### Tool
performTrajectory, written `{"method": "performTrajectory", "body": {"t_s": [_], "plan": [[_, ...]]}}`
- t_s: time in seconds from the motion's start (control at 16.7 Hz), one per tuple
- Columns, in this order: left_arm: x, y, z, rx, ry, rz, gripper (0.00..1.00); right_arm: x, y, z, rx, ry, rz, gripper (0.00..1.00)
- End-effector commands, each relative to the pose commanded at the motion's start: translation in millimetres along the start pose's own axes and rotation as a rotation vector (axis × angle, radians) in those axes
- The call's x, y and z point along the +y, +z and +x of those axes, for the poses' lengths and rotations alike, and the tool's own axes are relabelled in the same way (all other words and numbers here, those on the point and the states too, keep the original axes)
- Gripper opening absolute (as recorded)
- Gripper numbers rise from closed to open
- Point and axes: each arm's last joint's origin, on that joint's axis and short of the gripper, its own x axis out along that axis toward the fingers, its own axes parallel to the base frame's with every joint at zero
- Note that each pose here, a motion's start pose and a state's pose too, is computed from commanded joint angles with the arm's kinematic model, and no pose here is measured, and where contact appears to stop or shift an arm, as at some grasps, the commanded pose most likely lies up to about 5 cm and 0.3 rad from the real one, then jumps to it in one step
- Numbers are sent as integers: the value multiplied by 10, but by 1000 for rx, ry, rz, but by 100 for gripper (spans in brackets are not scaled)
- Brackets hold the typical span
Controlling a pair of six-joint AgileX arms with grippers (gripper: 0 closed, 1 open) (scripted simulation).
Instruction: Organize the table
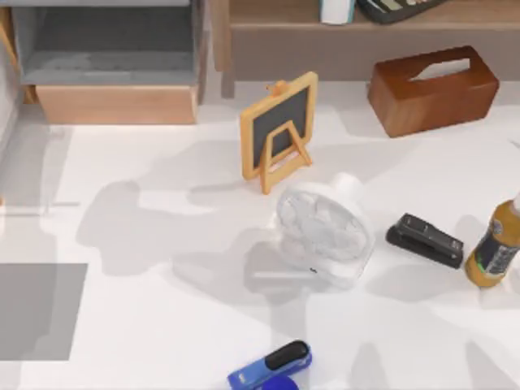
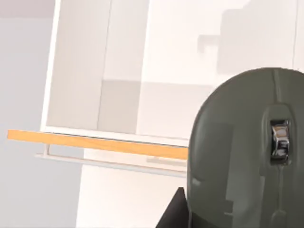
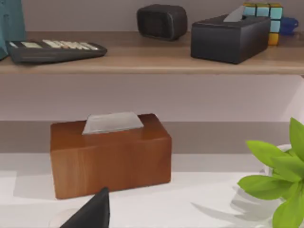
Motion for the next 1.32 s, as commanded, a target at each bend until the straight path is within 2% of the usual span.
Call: {"method": "performTrajectory", "body": {"t_s": [0.66,1.32], "plan": [[-481,-508,223,26,-103,45,0,0,0,0,0,0,0,100],[-1095,-1602,1034,333,-261,37,0,0,0,0,0,0,0,100]]}}
